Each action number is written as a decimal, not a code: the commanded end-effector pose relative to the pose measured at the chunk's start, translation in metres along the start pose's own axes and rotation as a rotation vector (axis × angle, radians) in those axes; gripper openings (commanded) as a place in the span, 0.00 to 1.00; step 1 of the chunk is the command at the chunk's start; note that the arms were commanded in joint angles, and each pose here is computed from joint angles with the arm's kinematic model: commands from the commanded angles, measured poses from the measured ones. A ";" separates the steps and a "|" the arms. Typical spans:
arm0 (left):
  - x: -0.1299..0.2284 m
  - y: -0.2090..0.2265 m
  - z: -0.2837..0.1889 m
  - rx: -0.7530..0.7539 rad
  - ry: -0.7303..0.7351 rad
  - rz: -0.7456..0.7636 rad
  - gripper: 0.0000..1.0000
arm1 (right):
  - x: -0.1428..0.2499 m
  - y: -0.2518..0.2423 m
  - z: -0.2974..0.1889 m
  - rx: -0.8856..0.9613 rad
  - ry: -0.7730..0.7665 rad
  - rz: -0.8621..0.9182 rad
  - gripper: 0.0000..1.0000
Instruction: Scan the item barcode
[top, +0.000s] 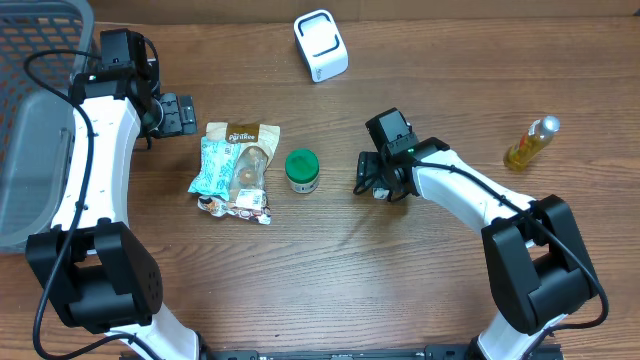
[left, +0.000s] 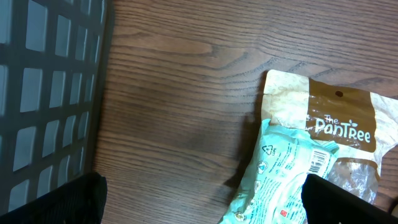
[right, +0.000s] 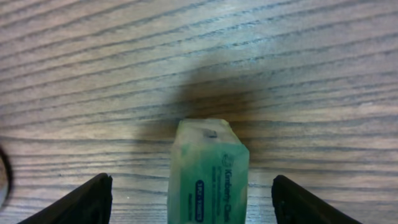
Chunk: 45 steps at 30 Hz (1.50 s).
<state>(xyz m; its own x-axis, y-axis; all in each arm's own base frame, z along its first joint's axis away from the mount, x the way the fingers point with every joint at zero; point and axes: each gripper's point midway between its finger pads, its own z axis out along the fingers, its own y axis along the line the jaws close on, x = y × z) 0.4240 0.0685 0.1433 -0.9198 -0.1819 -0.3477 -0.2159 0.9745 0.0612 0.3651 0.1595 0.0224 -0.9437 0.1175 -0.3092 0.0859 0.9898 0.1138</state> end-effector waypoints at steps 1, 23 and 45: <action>-0.008 -0.003 -0.012 0.010 -0.037 0.022 0.99 | -0.037 0.014 -0.018 -0.021 -0.096 -0.042 0.81; -0.008 -0.003 -0.012 0.010 -0.037 0.022 1.00 | -0.052 -0.073 -0.038 0.209 -0.042 0.171 0.12; -0.008 -0.003 -0.012 0.010 -0.037 0.022 1.00 | 0.013 -0.023 -0.017 -0.059 0.210 0.151 0.06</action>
<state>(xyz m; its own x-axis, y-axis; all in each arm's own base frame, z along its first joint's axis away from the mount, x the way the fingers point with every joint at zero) 0.4240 0.0684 0.1432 -0.9199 -0.1820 -0.3473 -0.2157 0.9746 0.0608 0.3494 0.1281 0.0335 -0.9623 0.2524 -0.1016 0.2324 0.9567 0.1754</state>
